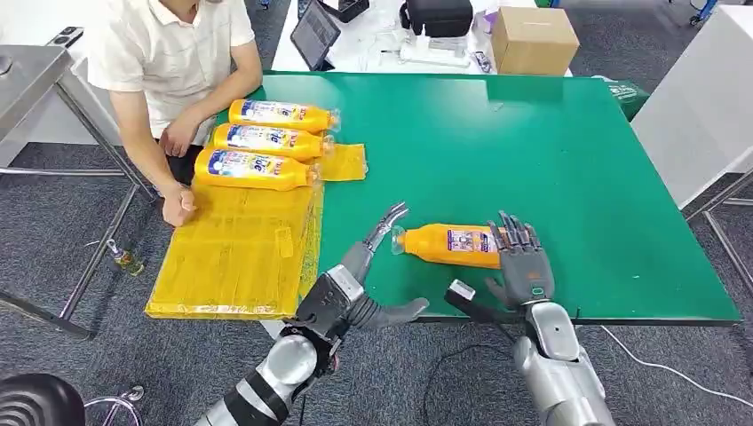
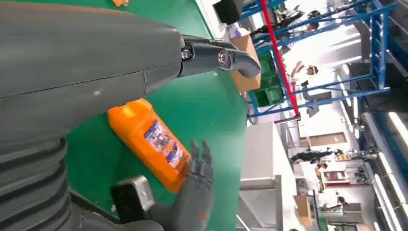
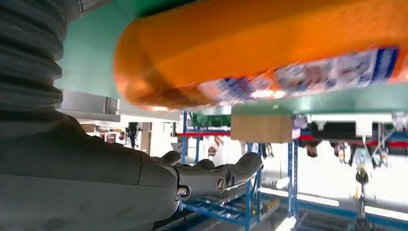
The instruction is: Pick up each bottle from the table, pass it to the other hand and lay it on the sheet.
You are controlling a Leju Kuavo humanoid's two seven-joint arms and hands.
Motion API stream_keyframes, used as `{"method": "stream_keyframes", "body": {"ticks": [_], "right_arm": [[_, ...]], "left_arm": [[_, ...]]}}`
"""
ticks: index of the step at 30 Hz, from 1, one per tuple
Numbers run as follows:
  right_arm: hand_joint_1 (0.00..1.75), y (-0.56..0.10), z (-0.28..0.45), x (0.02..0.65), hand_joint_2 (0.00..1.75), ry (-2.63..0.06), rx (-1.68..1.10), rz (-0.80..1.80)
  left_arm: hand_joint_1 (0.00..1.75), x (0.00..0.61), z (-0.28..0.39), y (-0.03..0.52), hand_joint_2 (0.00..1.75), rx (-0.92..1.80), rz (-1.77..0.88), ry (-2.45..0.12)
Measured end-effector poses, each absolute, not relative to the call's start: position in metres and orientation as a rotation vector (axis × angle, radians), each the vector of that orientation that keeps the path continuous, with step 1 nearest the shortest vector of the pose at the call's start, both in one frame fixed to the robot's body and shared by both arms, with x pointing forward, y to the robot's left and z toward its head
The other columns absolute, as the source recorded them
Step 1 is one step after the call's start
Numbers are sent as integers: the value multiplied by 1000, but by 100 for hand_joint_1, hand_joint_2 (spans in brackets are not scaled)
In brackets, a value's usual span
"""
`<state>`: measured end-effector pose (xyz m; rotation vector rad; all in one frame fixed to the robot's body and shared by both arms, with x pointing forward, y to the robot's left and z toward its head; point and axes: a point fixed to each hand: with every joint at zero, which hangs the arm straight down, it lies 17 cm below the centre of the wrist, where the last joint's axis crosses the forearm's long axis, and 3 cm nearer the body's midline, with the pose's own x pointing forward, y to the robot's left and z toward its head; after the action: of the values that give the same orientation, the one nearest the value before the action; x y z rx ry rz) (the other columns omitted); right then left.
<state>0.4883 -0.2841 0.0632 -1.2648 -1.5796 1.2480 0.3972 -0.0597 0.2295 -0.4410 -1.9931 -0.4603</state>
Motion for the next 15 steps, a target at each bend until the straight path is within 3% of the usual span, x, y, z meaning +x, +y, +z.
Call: {"method": "stream_keyframes", "body": {"ticks": [15], "right_arm": [[0, -280, 34, 515, 175, -1451, -1172, 1313]], "left_arm": [[0, 398, 237, -70, 175, -502, -465, -1976]]}}
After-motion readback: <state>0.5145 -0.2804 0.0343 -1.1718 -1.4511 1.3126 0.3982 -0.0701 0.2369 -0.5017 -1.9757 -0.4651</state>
